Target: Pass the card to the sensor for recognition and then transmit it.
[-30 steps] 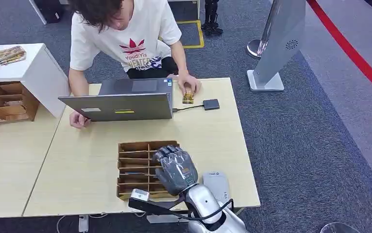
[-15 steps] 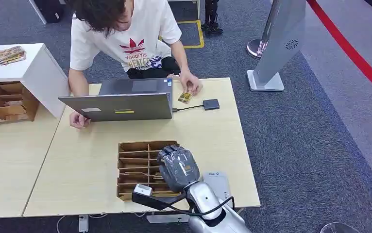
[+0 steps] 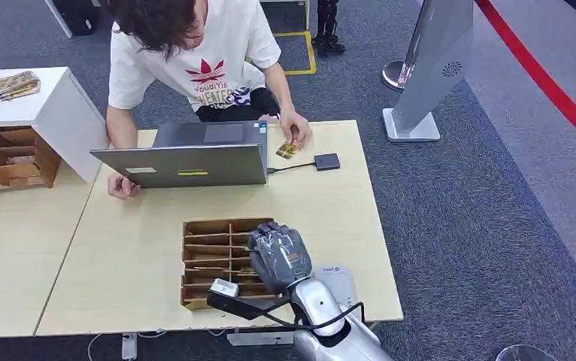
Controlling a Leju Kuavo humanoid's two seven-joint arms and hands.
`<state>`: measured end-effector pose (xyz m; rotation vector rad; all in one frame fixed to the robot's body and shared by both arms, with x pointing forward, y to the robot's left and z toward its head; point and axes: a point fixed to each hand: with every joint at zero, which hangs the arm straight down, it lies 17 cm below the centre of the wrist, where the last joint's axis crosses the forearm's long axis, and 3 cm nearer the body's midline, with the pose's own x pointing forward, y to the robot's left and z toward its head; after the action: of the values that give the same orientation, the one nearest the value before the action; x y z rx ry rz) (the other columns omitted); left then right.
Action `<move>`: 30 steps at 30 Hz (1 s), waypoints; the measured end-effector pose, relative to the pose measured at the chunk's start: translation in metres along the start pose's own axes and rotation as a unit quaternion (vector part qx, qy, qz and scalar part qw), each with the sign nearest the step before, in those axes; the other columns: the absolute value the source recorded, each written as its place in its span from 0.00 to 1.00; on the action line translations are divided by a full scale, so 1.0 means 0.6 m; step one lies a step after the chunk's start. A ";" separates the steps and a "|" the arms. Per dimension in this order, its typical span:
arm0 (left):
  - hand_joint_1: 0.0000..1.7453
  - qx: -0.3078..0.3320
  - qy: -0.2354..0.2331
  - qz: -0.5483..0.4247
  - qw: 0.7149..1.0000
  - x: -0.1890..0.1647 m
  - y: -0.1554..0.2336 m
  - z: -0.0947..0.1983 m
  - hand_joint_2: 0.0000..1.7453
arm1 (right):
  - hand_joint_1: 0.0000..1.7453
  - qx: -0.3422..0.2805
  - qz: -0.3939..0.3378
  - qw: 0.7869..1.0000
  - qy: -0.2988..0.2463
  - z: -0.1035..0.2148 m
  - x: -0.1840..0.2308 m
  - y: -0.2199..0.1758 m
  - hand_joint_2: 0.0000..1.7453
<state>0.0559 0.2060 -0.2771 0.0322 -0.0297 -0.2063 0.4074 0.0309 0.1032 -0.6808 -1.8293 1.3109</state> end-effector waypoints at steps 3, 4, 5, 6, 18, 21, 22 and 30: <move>0.00 0.000 0.000 0.000 1.000 0.000 0.000 0.000 0.00 | 0.98 0.001 0.001 1.000 0.003 -0.001 -0.004 0.000 1.00; 0.00 0.000 0.000 0.000 1.000 0.000 0.000 0.000 0.00 | 0.99 0.000 0.001 1.000 0.003 -0.002 -0.005 -0.001 1.00; 0.00 0.000 0.000 0.000 1.000 0.000 0.000 0.000 0.00 | 0.99 0.000 0.001 1.000 0.004 -0.003 -0.006 -0.002 1.00; 0.00 0.000 0.000 0.000 1.000 0.000 0.000 0.000 0.00 | 1.00 -0.001 0.002 1.000 0.005 -0.004 -0.007 -0.004 1.00; 0.00 0.000 0.000 0.000 1.000 0.000 0.000 0.000 0.00 | 1.00 -0.002 0.004 1.000 0.007 -0.008 -0.013 -0.007 1.00; 0.00 0.000 0.000 0.000 1.000 0.000 0.000 0.000 0.00 | 1.00 -0.002 0.004 1.000 0.008 -0.007 -0.014 -0.007 1.00; 0.00 0.000 0.000 0.000 1.000 0.000 0.000 0.000 0.00 | 1.00 -0.002 0.004 1.000 0.008 -0.007 -0.014 -0.007 1.00; 0.00 0.000 0.000 0.000 1.000 0.000 0.000 0.000 0.00 | 1.00 -0.002 0.004 1.000 0.009 -0.008 -0.015 -0.008 1.00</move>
<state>0.0559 0.2061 -0.2771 0.0326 -0.0293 -0.2063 0.4163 0.0247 0.1058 -0.7004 -1.8179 1.3025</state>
